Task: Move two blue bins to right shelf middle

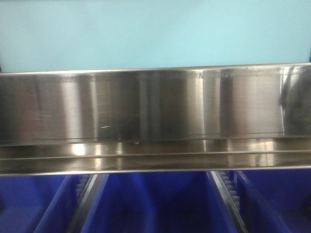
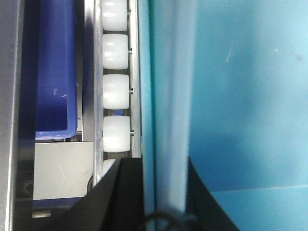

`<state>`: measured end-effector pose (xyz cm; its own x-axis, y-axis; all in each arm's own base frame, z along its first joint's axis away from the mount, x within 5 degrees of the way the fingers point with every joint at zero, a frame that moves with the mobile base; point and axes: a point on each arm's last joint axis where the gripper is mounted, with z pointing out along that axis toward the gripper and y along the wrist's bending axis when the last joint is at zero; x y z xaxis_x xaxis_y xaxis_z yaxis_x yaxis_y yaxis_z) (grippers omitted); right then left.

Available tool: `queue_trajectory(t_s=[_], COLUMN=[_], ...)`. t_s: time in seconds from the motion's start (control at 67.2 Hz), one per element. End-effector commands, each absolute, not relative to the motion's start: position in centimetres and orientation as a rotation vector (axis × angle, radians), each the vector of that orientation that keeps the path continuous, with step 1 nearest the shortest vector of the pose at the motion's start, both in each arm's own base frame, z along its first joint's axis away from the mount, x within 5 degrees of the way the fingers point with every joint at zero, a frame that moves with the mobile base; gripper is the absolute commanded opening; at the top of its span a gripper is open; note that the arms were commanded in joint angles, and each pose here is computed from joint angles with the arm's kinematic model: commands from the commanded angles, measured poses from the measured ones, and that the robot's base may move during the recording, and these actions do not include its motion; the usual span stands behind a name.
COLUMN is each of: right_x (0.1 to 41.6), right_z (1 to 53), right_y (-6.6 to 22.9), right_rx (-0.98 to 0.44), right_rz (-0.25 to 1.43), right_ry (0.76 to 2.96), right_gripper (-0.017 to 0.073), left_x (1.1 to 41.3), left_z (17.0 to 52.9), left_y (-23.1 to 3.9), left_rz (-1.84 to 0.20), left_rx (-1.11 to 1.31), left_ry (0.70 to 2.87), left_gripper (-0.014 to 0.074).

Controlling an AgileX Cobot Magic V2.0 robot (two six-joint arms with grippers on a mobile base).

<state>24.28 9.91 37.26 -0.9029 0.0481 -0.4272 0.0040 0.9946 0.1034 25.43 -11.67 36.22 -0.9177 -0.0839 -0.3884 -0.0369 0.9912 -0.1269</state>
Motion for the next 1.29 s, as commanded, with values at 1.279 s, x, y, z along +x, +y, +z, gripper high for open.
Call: queue_trajectory(t_s=[1.279], right_x=[26.9], right_z=[47.5], right_y=[9.7], right_rx=[-0.049], right_rz=[0.208], right_ry=[1.969], right_gripper=[-0.0165], left_x=[27.6], left_z=[47.6], left_y=[-9.5], left_rz=[-0.007], left_rx=[-0.023], left_ry=[2.087], left_gripper=[-0.0111])
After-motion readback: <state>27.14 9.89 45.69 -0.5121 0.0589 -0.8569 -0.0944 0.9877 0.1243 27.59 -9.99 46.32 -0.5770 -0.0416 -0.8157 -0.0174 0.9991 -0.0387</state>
